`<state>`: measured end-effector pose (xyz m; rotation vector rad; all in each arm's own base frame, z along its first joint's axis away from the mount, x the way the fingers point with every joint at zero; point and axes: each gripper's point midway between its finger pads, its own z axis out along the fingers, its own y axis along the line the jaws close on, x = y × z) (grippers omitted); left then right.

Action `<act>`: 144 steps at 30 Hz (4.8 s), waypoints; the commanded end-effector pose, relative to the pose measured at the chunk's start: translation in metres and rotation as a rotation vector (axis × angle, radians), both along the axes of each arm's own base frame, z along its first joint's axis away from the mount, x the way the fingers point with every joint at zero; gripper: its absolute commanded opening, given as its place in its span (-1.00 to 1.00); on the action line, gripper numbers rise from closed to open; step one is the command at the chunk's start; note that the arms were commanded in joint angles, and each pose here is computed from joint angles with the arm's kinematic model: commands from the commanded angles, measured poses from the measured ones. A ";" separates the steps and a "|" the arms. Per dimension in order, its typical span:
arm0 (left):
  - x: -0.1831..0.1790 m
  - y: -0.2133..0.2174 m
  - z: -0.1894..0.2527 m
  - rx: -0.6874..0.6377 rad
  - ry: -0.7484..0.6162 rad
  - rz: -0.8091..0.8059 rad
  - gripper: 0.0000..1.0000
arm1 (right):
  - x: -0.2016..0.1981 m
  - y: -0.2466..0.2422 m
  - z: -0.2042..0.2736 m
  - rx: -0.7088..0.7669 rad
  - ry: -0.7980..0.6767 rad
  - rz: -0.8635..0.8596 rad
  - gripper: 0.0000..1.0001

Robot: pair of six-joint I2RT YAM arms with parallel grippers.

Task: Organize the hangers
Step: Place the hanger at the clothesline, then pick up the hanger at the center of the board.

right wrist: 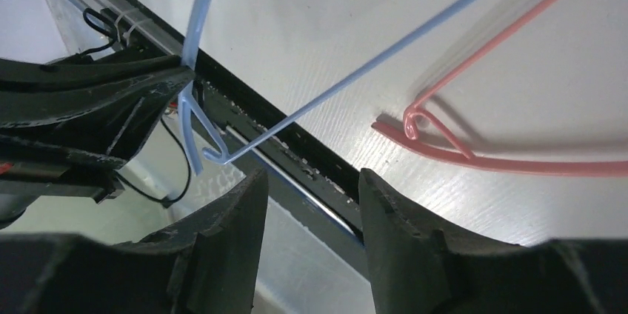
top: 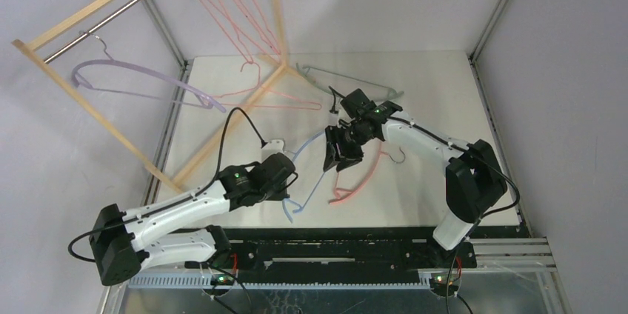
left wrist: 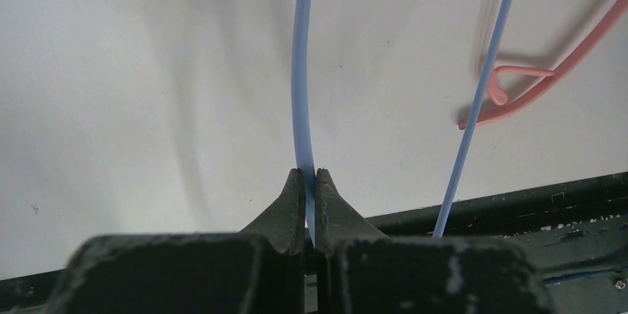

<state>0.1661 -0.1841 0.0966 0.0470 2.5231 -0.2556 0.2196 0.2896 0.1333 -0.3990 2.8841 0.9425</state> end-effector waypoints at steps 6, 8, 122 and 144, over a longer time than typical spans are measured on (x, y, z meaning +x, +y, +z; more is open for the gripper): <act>0.018 -0.023 0.037 -0.081 -0.093 -0.024 -1.00 | 0.016 0.026 -0.010 0.142 0.147 -0.142 0.16; 0.018 -0.022 0.037 -0.081 -0.092 -0.023 -1.00 | 0.019 0.038 -0.015 0.172 0.179 -0.153 0.16; 0.038 -0.084 -0.003 -0.486 -0.076 -0.266 0.32 | 0.123 -0.061 0.147 1.137 0.505 -0.652 -1.00; 0.083 -0.077 0.040 -0.798 -0.163 -0.154 0.52 | 0.092 -0.088 0.155 1.184 0.383 -0.468 -1.00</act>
